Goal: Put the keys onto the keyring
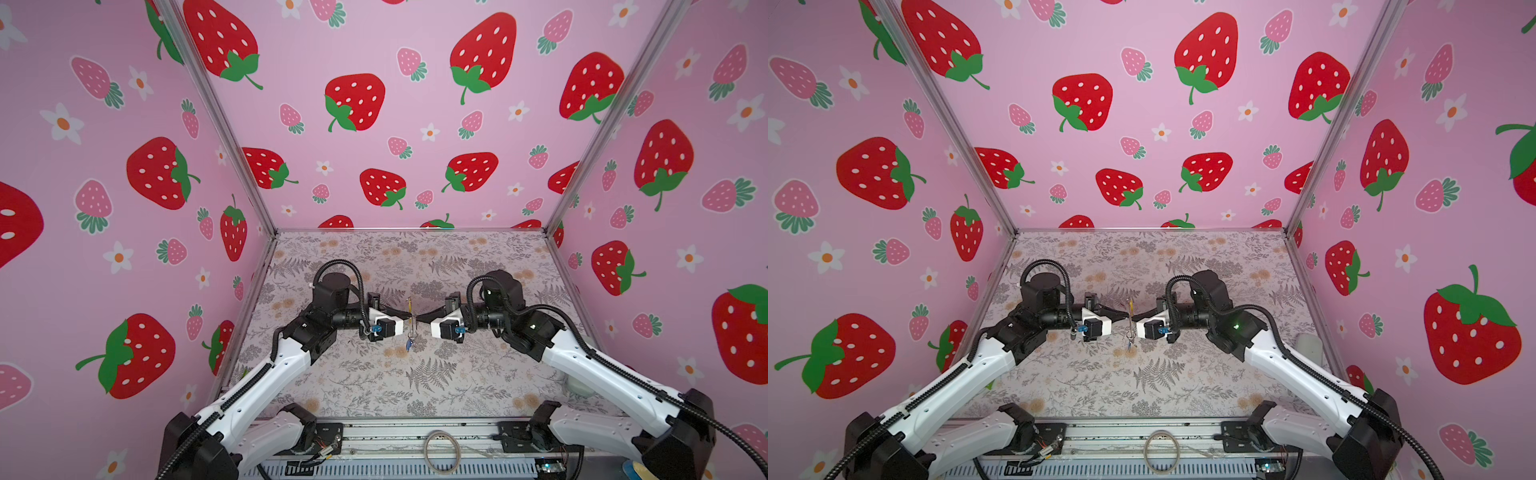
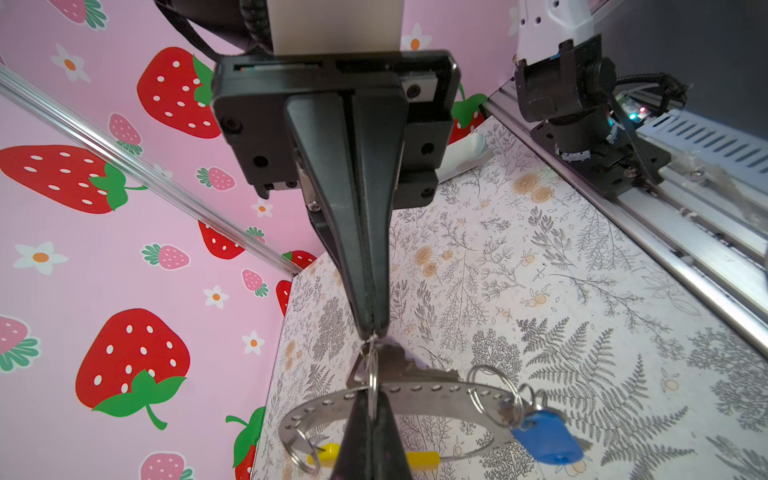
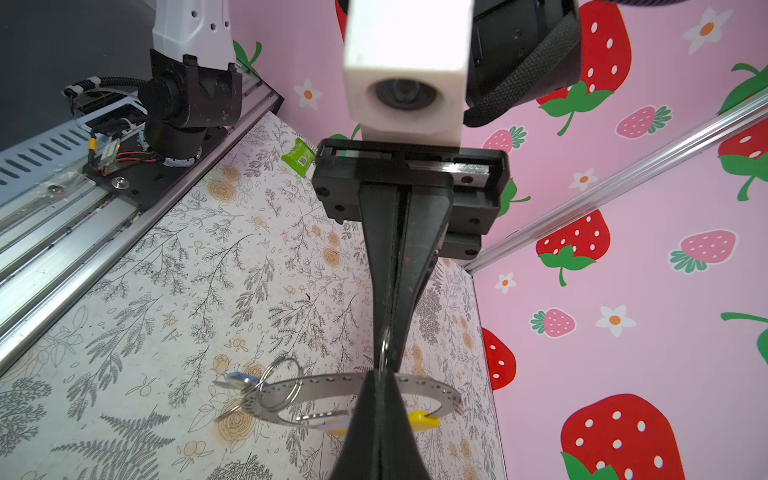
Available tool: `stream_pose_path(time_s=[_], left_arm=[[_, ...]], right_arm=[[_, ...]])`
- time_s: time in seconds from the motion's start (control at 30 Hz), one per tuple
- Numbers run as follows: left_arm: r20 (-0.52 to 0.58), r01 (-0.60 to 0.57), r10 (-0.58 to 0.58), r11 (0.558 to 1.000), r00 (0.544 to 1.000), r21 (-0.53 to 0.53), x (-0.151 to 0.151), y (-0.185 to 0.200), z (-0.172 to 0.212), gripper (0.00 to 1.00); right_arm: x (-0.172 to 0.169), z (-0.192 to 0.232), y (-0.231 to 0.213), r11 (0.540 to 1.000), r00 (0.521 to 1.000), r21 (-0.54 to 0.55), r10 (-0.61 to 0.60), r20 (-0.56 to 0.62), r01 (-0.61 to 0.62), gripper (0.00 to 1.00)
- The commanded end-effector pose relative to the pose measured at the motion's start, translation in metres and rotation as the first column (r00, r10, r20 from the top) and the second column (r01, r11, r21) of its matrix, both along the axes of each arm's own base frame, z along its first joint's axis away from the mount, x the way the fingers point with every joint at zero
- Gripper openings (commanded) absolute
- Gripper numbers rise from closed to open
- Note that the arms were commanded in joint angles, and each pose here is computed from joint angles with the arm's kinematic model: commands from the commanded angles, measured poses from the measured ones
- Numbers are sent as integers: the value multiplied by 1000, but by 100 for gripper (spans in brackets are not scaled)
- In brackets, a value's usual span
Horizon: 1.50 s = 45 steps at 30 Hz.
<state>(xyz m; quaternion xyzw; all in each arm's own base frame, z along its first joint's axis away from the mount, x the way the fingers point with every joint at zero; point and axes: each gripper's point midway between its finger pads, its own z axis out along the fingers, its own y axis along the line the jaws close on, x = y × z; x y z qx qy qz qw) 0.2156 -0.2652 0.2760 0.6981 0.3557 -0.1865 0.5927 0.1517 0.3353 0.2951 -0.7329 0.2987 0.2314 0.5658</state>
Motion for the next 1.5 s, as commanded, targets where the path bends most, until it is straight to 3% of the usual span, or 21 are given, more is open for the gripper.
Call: stream_pose_path(time_s=[0.0, 0.53, 0.83, 1.47], left_arm=[[51, 37, -33, 997, 998, -72, -1, -2, 35, 0], [-12, 84, -87, 986, 996, -145, -6, 0, 57, 0], [-49, 104, -113, 981, 992, -166, -8, -1, 64, 0], [-147, 47, -91, 960, 985, -277, 11, -1, 95, 0]], right_arm=[[-13, 6, -2, 998, 998, 16, 56, 36, -57, 0], [-8, 2, -2, 999, 997, 25, 26, 70, -28, 0], [-1, 3, -3, 999, 989, 49, -10, 151, 3, 0], [19, 7, -9, 982, 915, 144, -167, 368, 122, 0]])
